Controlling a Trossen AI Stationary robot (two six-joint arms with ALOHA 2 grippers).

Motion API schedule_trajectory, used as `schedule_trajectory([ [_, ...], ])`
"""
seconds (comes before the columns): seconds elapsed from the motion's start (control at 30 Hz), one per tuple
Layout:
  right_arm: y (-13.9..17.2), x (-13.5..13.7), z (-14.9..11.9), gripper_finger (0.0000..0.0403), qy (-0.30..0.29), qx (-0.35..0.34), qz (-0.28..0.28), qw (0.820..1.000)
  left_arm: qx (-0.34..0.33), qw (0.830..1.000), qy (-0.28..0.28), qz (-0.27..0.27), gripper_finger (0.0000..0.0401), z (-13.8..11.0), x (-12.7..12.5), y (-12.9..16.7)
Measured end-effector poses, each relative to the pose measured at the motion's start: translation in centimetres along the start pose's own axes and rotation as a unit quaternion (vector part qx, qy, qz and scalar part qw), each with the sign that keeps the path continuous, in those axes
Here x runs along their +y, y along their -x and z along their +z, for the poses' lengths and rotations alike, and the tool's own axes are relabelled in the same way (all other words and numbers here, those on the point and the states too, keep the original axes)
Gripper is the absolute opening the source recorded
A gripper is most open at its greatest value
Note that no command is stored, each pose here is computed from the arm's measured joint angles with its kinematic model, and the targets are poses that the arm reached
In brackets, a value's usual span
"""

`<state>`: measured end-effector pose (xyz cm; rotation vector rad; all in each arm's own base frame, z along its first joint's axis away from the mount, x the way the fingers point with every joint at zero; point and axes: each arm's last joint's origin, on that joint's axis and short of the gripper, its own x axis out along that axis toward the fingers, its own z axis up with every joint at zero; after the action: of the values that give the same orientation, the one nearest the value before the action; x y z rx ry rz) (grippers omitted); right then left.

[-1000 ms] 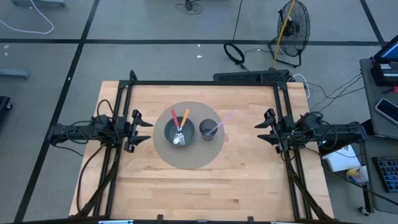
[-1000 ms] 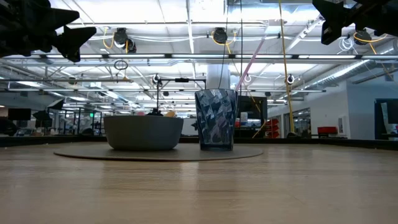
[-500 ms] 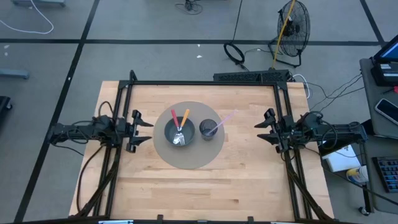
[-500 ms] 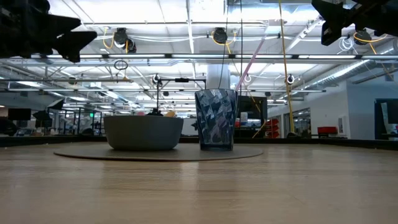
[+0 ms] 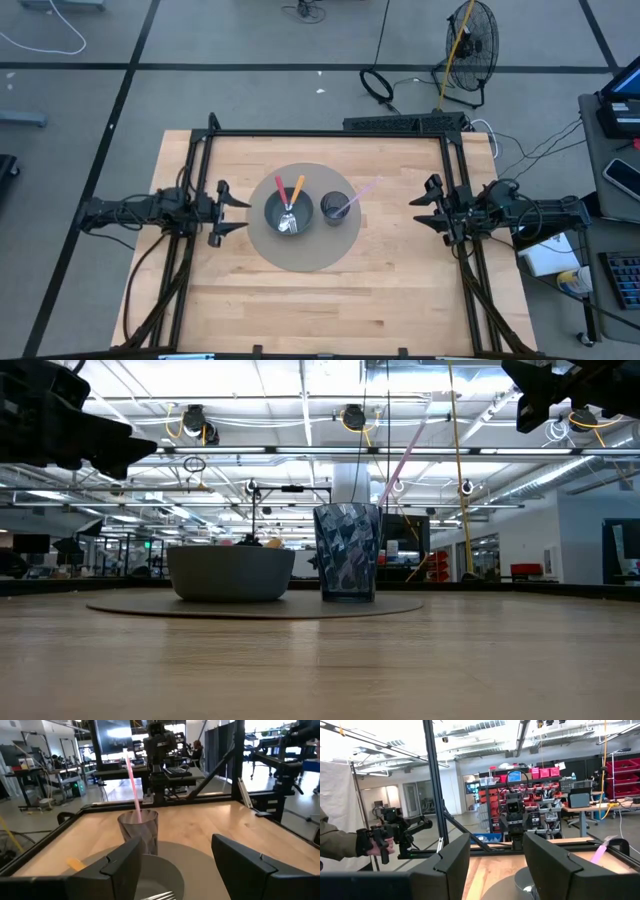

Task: Pick & Place Utensil
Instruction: Return to Home Position

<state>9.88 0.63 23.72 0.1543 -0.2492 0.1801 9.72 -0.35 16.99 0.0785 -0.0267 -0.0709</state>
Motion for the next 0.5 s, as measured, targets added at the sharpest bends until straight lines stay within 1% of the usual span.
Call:
schedule_trajectory([
  [0.13,0.0,0.0,0.0,0.0180,0.003,0.000,0.000,1.000,0.002,1.000,-0.004,0.002,0.0243,0.0,0.0,0.0],
  [0.3,0.0,0.0,-0.1,0.0180,0.029,0.000,0.009,1.000,0.015,1.000,0.024,0.006,0.0243,-0.2,0.0,-0.2],
  [0.4,0.2,0.0,-1.0,0.0180,0.034,-0.001,0.016,0.999,0.023,0.999,0.039,0.006,0.0243,-0.4,0.0,-0.3],
  [0.5,0.4,-0.2,-2.0,0.0180,0.036,-0.032,0.017,0.999,0.027,0.999,0.042,0.006,0.0243,-0.4,0.0,-0.3],
])
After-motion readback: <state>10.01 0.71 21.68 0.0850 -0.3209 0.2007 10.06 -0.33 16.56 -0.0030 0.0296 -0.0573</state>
